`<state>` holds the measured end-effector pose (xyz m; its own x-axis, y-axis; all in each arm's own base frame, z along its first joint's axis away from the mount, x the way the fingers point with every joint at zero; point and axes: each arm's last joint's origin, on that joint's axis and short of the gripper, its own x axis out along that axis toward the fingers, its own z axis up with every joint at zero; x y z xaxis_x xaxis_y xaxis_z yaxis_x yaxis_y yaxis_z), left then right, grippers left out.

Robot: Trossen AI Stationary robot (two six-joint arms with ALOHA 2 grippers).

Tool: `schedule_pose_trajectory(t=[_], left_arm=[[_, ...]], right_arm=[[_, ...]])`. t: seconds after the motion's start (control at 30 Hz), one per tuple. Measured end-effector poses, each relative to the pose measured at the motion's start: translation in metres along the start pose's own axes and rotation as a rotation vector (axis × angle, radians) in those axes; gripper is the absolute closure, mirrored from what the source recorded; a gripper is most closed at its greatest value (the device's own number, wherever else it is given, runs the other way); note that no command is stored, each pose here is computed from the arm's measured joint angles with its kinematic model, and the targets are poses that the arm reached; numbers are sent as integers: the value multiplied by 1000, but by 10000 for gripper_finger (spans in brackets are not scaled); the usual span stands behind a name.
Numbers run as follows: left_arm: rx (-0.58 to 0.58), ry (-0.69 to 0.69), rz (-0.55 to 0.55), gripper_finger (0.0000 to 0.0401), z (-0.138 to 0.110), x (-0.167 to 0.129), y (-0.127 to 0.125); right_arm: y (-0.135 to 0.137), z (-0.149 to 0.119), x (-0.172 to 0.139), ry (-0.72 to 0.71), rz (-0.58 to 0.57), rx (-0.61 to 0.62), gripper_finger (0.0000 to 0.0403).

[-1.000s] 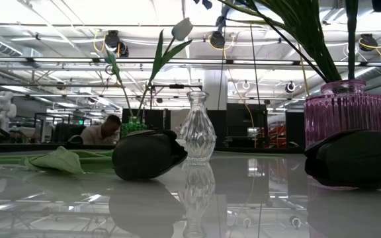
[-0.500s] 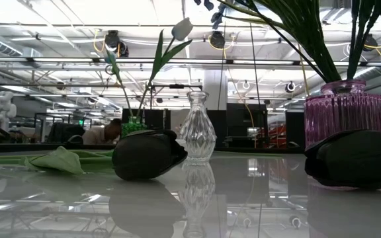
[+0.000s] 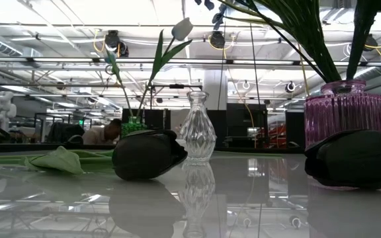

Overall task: Sort flowers into vase by color
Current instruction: Put the white flower into the green vase

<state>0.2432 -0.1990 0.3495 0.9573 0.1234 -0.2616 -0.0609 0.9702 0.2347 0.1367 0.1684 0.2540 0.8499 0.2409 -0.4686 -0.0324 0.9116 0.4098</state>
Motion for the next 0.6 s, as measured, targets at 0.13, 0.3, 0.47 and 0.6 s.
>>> schedule_pose_trajectory(t=[0.13, 0.3, 0.47, 0.6], left_arm=[[-6, 53, 2, 223, -7, -1, 0], [-12, 137, 10, 223, -18, -4, 0], [-53, 213, 22, 223, -29, -9, -1], [-76, 271, 28, 223, -38, -17, -3]], right_arm=[[-17, 0, -17, 64, -76, -32, 104], [-32, 3, -33, 83, -118, -64, 105], [-38, 10, -45, 58, -96, -64, 105], [-49, 10, -50, 39, -189, -97, 105]])
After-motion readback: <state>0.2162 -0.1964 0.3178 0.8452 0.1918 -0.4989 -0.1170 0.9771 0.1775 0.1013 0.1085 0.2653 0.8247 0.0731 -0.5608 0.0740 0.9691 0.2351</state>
